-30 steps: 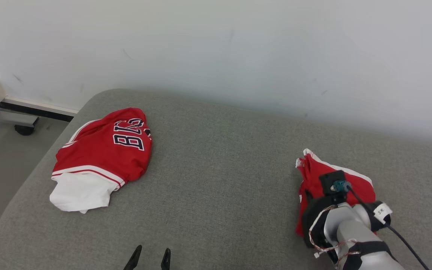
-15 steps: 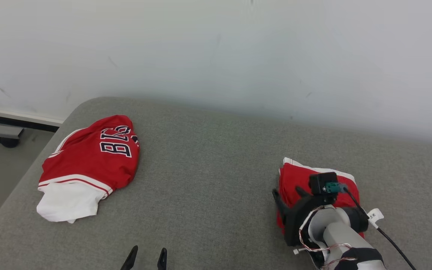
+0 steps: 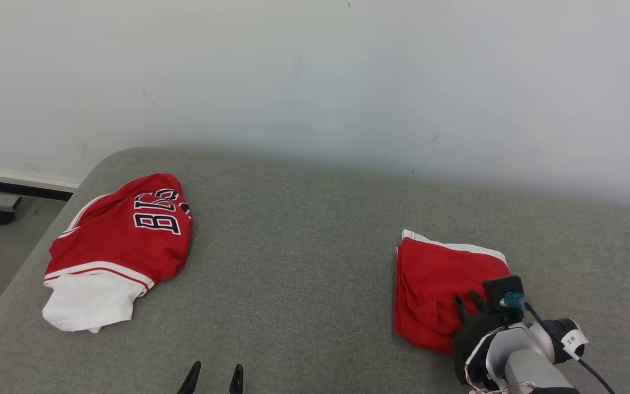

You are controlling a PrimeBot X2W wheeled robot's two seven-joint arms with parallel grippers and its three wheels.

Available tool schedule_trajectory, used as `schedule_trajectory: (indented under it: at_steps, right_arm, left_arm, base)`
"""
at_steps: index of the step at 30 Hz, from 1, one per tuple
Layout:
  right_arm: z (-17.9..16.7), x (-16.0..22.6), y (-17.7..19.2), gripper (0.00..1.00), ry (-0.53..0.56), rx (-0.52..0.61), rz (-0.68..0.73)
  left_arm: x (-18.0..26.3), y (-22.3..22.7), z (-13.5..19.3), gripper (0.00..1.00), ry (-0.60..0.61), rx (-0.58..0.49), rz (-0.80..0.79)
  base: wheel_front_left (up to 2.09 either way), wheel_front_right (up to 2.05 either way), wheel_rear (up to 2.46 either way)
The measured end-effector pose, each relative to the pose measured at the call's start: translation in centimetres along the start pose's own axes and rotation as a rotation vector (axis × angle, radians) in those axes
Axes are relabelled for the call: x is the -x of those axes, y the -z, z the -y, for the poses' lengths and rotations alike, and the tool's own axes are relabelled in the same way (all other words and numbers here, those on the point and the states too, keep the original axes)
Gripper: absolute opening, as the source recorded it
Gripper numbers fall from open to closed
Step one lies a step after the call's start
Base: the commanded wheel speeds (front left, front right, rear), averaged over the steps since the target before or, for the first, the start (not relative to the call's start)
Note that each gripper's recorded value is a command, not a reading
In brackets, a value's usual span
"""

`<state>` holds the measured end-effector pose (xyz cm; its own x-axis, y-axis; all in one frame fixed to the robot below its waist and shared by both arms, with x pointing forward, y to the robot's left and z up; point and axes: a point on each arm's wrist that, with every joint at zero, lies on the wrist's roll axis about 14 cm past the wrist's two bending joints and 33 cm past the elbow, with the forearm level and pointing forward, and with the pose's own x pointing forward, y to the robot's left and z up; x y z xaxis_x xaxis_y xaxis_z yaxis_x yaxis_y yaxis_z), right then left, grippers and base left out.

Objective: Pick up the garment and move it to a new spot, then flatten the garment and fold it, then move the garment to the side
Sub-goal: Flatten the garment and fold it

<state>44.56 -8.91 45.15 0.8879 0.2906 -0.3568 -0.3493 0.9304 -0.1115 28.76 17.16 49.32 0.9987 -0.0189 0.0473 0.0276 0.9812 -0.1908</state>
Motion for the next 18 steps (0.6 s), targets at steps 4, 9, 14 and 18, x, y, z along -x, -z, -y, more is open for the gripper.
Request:
schedule_trajectory:
  at_steps: [4, 9, 14, 18]
  right_arm:
    - [-1.6, 0.0, 1.1, 0.0, -0.031, 0.063, -0.022]
    - [-5.8, 0.1, 2.8, 0.0, -0.157, 0.089, -0.049]
    - [-11.7, 1.3, 3.3, 0.0, -0.326, 0.09, -0.068]
    - [-13.8, 2.1, 2.8, 0.0, -0.386, 0.077, -0.052]
  left_arm:
    - [0.1, 0.2, -0.1, 1.0, -0.004, 0.002, -0.005]
    - [0.5, 0.5, -0.6, 1.0, -0.023, 0.005, -0.013]
    - [0.9, 0.3, -1.5, 1.0, -0.052, 0.005, -0.007]
    - [1.0, 0.2, -1.7, 1.0, -0.058, 0.005, -0.002]
  base:
    - [0.0, 0.0, 0.0]
    - [0.0, 0.0, 0.0]
    - [0.0, 0.0, 0.0]
    - [0.0, 0.0, 0.0]
